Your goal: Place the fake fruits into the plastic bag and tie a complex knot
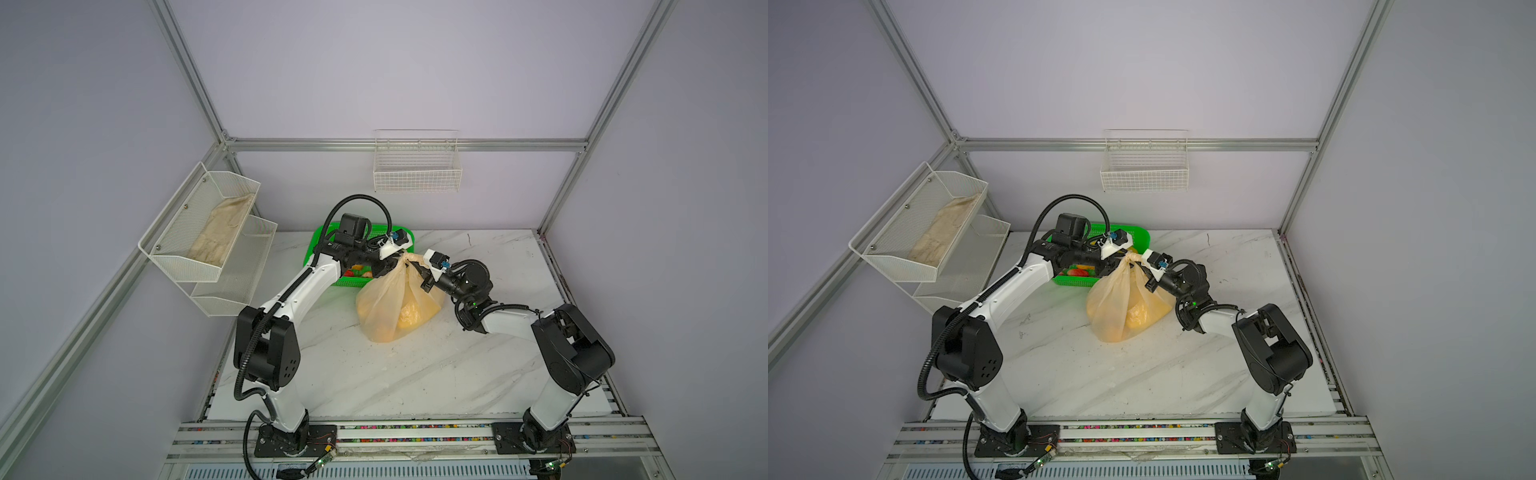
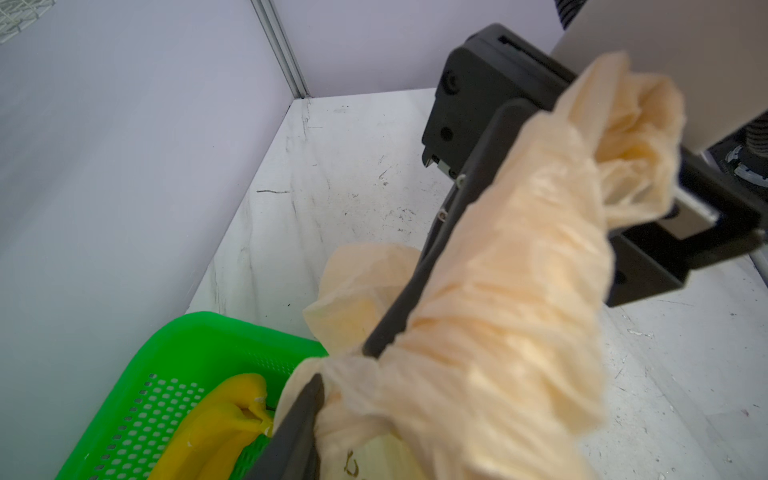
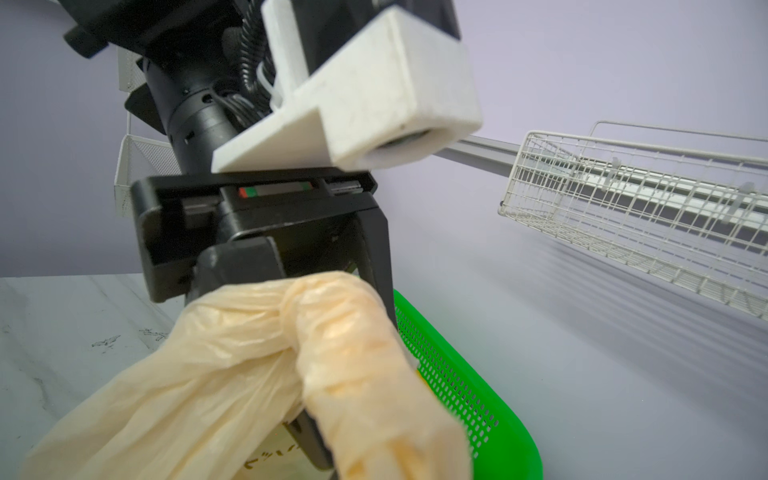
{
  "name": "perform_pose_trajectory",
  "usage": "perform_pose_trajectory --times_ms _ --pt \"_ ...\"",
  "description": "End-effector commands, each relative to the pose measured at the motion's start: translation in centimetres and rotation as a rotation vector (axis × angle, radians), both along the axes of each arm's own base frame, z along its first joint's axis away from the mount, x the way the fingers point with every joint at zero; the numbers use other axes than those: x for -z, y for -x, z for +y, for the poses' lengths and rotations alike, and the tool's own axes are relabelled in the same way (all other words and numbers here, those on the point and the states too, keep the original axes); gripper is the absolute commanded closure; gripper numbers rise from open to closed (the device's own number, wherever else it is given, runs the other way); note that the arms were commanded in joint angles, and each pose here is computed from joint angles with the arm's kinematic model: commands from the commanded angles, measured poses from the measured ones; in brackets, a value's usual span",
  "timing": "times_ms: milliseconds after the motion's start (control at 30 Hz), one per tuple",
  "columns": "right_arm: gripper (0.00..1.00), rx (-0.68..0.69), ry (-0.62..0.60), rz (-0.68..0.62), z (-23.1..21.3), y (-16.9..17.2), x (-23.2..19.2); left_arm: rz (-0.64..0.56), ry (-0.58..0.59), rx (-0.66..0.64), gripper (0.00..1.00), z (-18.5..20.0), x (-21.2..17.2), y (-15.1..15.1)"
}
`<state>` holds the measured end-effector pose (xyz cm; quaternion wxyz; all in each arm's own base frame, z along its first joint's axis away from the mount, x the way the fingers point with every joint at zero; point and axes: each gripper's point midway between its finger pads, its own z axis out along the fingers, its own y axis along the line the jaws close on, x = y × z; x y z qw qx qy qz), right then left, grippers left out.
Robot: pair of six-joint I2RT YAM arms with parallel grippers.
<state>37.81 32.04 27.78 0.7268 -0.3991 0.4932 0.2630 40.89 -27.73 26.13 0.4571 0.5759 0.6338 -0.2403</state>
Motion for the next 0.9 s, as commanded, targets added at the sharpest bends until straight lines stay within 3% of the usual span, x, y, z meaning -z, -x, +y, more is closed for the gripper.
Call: perform_pose_trajectory --times_ms 0,233,633,867 --pt "1.0 -0.027 -0.015 -0.107 0.2 1.0 -2.5 -0.09 0.098 0.031 0.65 -0.8 -4.2 -0.2" --pt "1.0 -0.02 -0.013 -0.102 0.3 0.7 -2.8 -0.081 0.085 0.021 0.77 -0.1 -3.8 -0.3" --pt "1.0 -0.027 -0.013 -0.092 0.5 0.4 -3.4 -0.076 0.059 0.035 0.77 0.0 -3.4 -0.2" --pt "1.0 -0.013 -0.006 -0.088 0.4 0.2 -3.1 -0.072 0.057 0.03 0.9 0.2 -3.4 -0.1"
